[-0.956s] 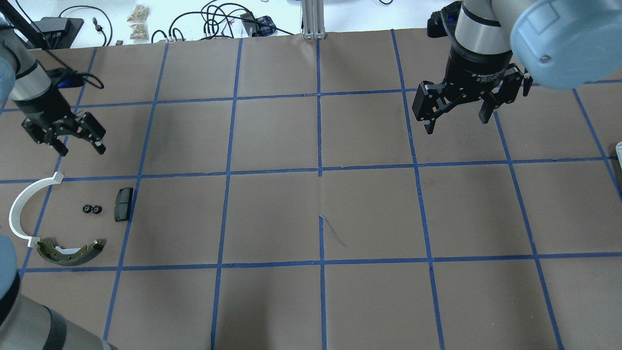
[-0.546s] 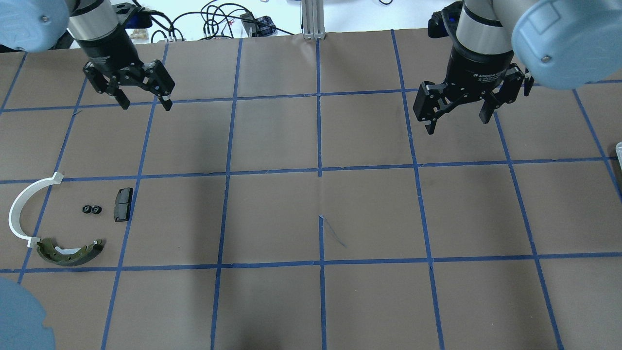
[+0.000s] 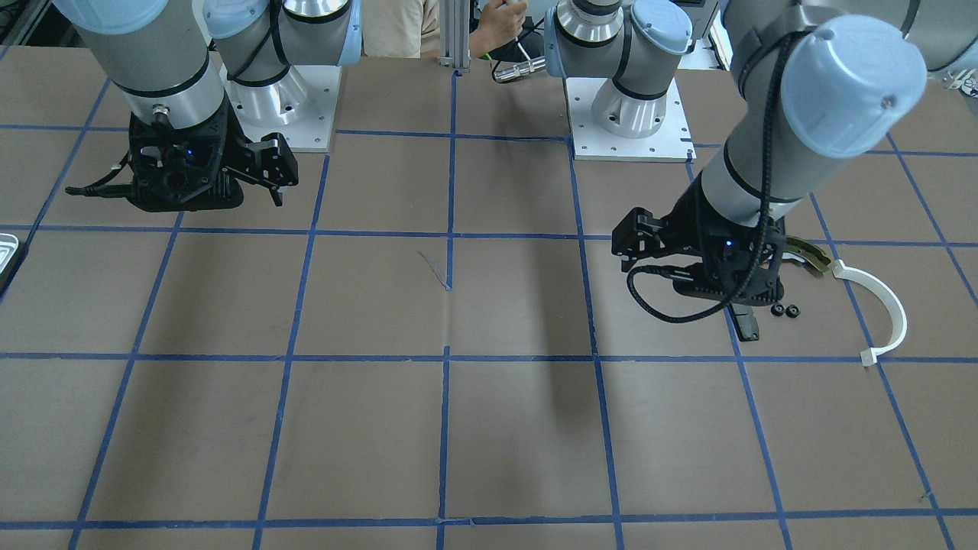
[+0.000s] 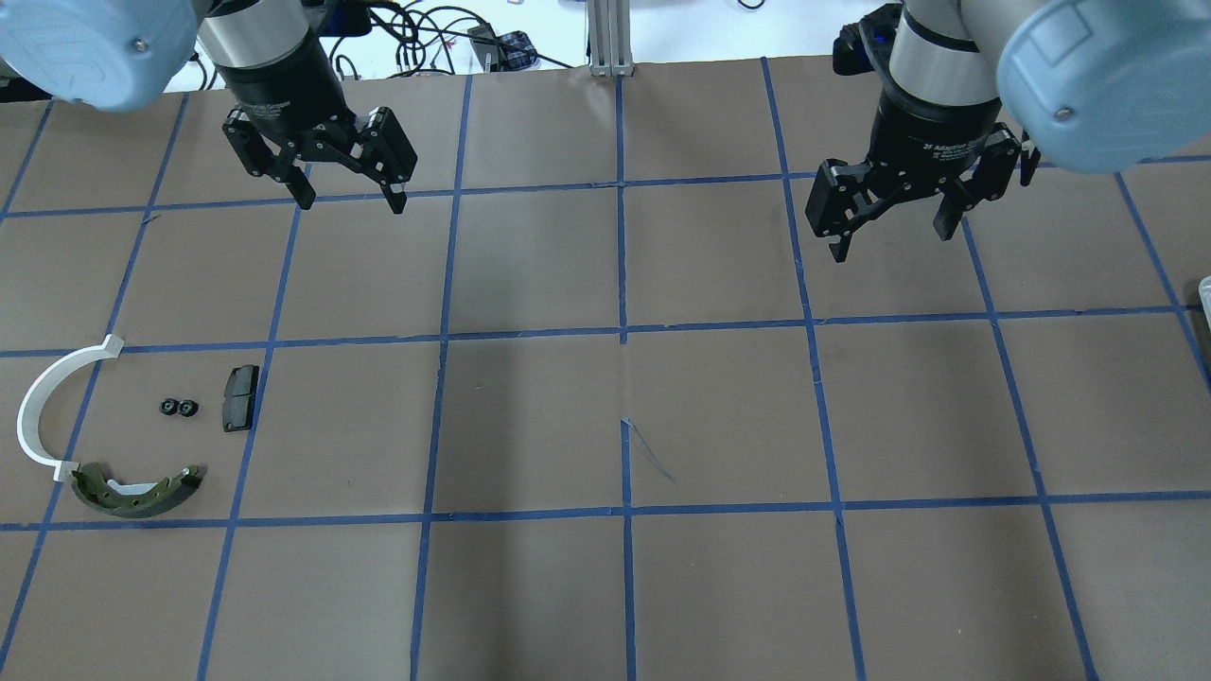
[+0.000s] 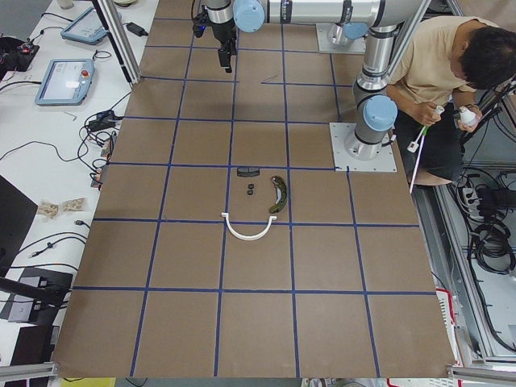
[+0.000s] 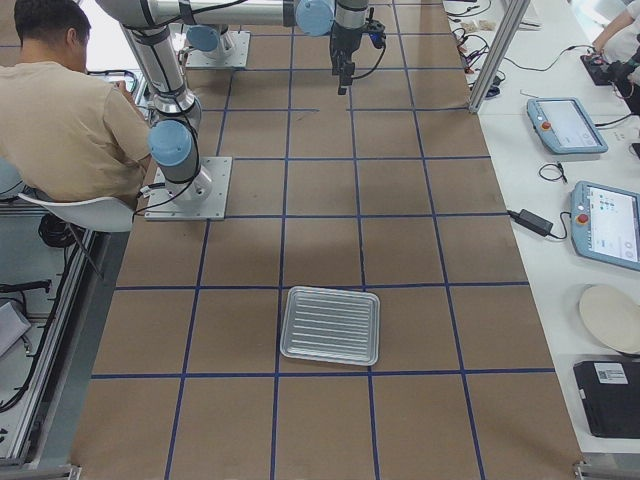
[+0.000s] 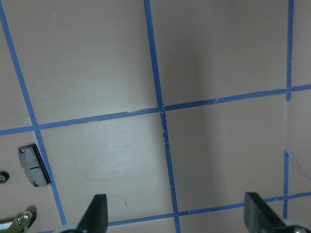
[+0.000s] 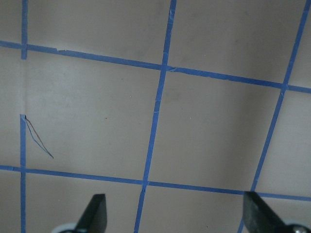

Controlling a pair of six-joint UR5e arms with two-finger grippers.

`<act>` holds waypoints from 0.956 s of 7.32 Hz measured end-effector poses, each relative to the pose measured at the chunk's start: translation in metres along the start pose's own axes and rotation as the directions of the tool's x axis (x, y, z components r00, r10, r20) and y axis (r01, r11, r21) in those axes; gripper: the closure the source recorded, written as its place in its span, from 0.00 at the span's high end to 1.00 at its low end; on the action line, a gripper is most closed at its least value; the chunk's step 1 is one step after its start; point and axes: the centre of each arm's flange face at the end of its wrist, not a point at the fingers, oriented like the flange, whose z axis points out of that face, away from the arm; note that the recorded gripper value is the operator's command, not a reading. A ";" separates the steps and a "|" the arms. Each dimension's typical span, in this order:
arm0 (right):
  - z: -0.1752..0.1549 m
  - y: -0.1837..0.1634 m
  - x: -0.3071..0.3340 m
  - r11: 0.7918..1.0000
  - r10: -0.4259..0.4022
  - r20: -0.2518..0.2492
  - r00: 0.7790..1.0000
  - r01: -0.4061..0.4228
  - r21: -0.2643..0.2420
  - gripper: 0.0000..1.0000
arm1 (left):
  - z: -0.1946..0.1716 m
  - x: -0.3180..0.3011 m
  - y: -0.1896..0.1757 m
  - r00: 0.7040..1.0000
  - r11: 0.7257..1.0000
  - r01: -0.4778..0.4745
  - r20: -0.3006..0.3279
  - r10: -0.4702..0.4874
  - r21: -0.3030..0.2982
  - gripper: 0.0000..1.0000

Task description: Place bearing gear from tray to pile

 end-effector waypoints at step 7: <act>-0.013 -0.006 -0.002 0.995 0.019 0.055 0.998 -0.024 0.094 1.00 | 0.000 -0.008 0.040 0.999 0.999 0.016 -0.028 -0.014 0.051 1.00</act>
